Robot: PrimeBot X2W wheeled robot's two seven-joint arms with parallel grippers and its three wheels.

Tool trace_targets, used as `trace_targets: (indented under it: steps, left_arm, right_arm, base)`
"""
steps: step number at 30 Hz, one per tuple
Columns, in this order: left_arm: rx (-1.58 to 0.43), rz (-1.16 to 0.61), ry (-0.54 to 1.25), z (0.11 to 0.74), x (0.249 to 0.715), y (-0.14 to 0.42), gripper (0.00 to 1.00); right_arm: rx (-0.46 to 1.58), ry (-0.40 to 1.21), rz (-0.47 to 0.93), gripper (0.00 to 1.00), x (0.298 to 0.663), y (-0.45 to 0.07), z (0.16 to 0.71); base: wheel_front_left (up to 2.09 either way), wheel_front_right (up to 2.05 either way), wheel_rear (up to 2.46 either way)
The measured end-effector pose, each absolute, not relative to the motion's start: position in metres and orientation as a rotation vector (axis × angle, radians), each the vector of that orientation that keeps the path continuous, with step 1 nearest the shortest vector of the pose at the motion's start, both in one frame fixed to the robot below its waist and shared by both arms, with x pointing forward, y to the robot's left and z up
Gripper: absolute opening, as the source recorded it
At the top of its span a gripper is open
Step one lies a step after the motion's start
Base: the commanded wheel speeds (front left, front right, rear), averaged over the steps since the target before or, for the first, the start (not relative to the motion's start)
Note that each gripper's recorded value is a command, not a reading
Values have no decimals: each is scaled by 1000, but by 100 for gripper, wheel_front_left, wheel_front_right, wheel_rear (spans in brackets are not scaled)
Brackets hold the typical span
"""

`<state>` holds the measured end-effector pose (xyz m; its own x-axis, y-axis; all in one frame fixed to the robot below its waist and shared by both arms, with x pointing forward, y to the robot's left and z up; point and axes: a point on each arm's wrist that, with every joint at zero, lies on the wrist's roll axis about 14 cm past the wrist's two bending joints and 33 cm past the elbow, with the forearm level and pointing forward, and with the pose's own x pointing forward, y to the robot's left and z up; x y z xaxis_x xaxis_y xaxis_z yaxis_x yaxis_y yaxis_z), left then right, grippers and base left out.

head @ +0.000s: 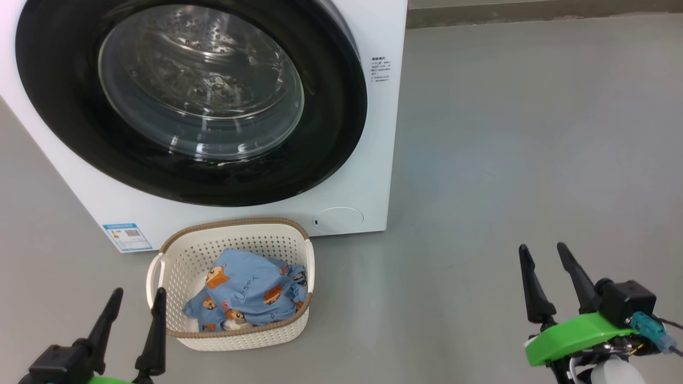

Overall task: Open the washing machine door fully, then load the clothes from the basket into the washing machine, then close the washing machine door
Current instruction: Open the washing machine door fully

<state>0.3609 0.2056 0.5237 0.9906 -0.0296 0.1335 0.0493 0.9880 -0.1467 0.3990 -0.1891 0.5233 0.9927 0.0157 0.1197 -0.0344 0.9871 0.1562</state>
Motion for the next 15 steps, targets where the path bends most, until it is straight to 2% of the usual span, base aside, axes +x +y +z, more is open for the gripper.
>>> trace_targets:
  steps: [7,15]
  left_arm:
    - [-156,-32,-126,521,357,206,100]
    - [-158,-29,-96,512,355,207,100]
  right_arm:
    - [247,-163,20,100,415,-189,539]
    - [473,-231,-9,100,444,-195,561]
  base:
    - [0,0,0]
    - [0,0,0]
